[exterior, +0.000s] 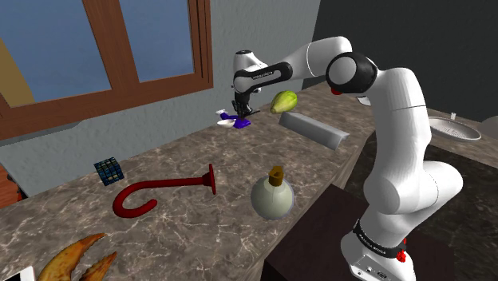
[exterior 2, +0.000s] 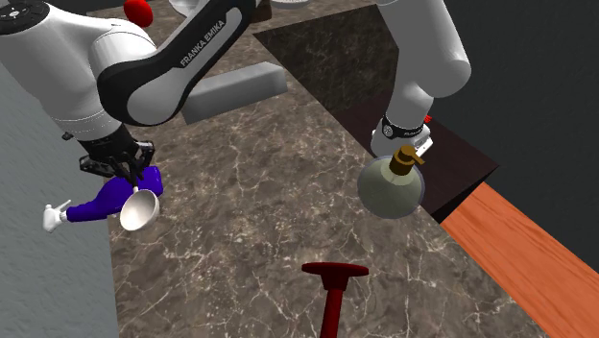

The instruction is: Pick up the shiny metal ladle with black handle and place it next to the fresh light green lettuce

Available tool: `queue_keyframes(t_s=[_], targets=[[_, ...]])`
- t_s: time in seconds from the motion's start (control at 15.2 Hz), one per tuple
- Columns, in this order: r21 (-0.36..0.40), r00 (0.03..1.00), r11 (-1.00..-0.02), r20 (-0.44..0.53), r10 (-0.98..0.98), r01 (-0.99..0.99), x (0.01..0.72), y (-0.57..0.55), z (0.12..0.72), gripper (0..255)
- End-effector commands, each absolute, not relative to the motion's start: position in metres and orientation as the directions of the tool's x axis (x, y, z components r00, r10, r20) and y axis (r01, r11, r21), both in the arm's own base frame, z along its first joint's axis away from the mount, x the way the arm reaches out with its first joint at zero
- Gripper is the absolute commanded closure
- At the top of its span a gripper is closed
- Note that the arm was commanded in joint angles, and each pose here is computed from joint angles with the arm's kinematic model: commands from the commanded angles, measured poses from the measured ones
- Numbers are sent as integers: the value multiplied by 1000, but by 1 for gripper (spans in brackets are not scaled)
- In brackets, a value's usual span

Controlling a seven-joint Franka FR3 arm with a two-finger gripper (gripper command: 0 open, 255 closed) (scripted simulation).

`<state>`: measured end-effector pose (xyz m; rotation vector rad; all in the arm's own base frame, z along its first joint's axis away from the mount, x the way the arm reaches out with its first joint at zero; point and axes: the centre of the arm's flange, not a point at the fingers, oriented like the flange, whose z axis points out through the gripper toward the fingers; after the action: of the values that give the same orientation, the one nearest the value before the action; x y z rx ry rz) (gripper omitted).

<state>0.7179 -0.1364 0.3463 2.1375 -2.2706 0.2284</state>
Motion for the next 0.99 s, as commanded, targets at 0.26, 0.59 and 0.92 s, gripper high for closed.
queue_keyframes(t_s=[0.26,0.59,0.92], targets=[[-95,-65,55,111,-992,-994,718,-137,345,0],[-95,-65,55,111,-992,-994,718,-137,345,0],[-95,-65,55,111,-992,-994,713,-131,395,0]])
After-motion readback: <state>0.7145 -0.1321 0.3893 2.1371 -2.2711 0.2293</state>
